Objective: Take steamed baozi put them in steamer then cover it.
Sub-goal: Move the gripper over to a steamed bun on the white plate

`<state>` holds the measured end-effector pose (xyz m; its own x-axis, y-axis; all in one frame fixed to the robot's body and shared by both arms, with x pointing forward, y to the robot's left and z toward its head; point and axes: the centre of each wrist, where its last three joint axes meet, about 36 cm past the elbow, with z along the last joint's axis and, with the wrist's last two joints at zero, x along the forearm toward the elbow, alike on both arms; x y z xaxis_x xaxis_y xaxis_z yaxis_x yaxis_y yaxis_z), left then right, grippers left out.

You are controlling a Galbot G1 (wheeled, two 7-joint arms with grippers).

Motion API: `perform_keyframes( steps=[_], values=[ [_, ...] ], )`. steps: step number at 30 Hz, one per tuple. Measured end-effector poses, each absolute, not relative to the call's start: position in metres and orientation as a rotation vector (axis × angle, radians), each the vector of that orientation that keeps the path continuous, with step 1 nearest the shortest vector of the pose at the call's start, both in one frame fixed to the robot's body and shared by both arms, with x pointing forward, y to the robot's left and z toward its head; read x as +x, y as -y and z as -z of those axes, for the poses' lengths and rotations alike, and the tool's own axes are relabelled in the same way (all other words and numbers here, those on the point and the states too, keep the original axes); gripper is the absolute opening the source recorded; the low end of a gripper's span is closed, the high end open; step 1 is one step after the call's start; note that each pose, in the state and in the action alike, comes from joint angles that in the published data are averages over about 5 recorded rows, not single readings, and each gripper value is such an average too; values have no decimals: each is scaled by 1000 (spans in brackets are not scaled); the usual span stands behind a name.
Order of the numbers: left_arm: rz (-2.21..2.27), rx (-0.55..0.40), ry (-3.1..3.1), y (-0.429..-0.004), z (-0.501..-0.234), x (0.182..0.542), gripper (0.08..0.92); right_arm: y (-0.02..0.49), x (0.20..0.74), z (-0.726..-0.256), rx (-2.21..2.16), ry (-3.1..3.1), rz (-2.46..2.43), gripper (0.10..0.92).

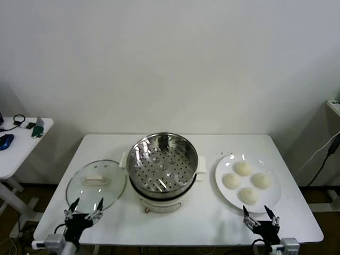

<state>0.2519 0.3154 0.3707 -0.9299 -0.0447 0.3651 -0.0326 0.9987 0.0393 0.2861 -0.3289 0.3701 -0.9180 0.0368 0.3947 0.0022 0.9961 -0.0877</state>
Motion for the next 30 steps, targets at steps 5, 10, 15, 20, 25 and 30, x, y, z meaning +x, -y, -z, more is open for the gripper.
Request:
perform_keyframes(
  steps=[5, 10, 15, 20, 25, 30],
  values=[
    [37, 50, 2774, -315, -373, 255, 823, 343, 331, -393, 15, 2740, -215, 823],
    [26, 46, 2784, -314, -374, 257, 823, 356, 396, -425, 189, 2721, -399, 823],
    [22, 43, 2790, -313, -375, 257, 823, 365, 460, -457, 466, 2629, -689, 823],
    [13, 45, 2791, -311, -374, 256, 823, 375, 518, -486, 750, 2440, -995, 823],
    [7, 39, 2790, -306, -372, 253, 823, 394, 565, -509, 982, 2171, -1210, 823],
    [9, 38, 2789, -303, -370, 251, 823, 415, 601, -535, 1132, 1913, -1309, 823]
  ],
)
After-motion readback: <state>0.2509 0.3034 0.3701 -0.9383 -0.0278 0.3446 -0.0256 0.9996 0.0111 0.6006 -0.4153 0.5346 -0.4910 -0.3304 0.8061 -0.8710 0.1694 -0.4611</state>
